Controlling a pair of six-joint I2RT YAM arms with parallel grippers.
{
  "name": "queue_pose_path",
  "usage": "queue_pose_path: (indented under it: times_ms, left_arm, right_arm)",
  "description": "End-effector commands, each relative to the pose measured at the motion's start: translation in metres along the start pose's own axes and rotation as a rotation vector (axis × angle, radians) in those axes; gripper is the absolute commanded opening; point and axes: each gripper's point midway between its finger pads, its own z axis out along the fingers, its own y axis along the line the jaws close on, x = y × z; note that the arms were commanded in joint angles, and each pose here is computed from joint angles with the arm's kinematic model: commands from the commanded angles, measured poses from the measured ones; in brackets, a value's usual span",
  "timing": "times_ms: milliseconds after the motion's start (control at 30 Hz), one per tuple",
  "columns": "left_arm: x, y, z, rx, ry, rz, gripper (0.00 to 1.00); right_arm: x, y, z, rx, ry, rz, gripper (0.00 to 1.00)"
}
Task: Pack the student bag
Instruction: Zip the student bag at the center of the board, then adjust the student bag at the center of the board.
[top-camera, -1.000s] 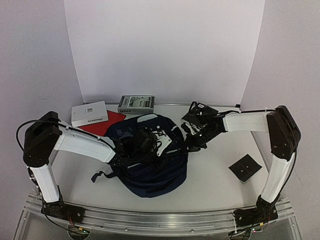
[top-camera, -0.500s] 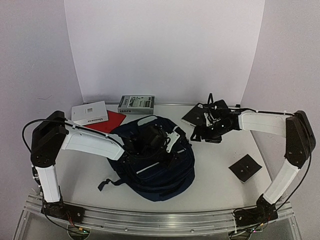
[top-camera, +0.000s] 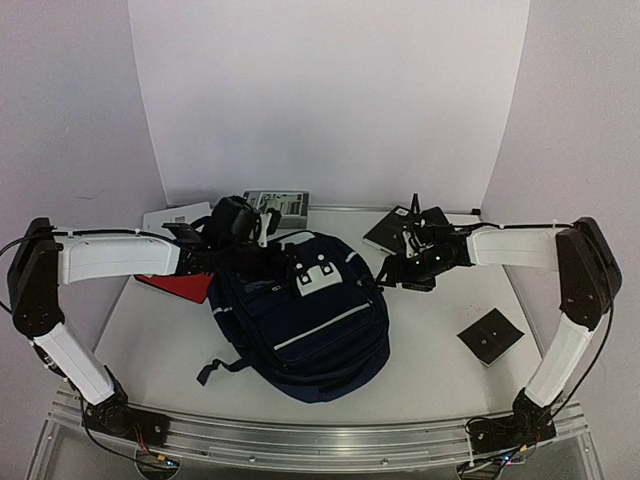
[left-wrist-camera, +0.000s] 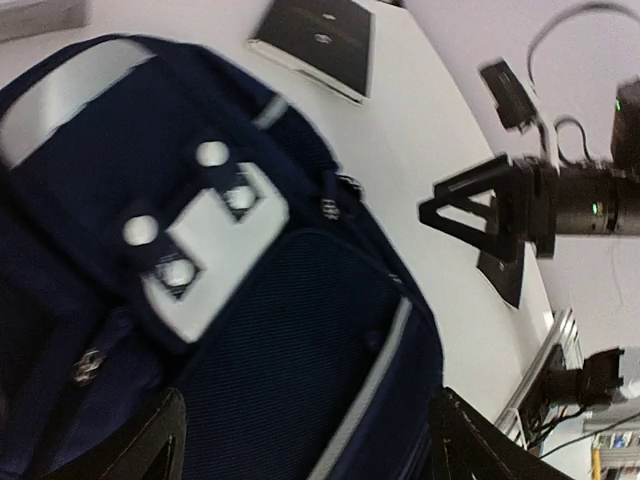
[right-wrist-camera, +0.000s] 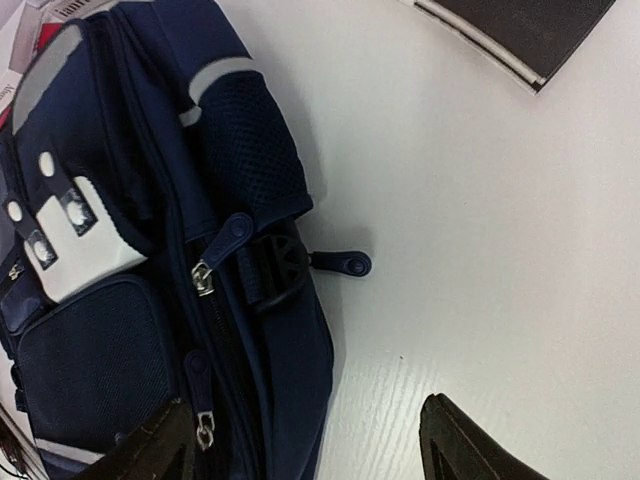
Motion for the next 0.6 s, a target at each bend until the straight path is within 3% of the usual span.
queue_pose_path:
  times_ms: [0,100,233,433,500,567]
  left_arm:
    - [0.036,0.062,-0.041,-0.084,0.146,-0.350,0.85]
    - [0.051,0.090,-0.056,-0.140,0.147,-0.441,0.89]
    - [0.066,0.117,-0.059,-0.178,0.164,-0.520,0.91]
    - [0.082,0.141,-0.030,-0.215,0.207,-0.554,0.90]
    - [0.084,0.146,-0.016,-0.213,0.220,-0.555,0.89]
    - [0.079,0.146,-0.002,-0.193,0.219,-0.543,0.87]
  right_arm:
    - [0.002,0.022,0.032,-0.109,0.047,-0.034,0.71]
    - [0.013,0.027,0.049,-0.129,0.089,-0.040,0.62]
    - [0.024,0.027,0.059,-0.137,0.118,-0.031,0.43]
    - [0.036,0.031,0.050,-0.157,0.123,-0.008,0.09]
    - [0.044,0.029,0.045,-0.151,0.131,0.005,0.01]
    - [0.056,0.026,0.039,-0.144,0.145,0.017,0.00]
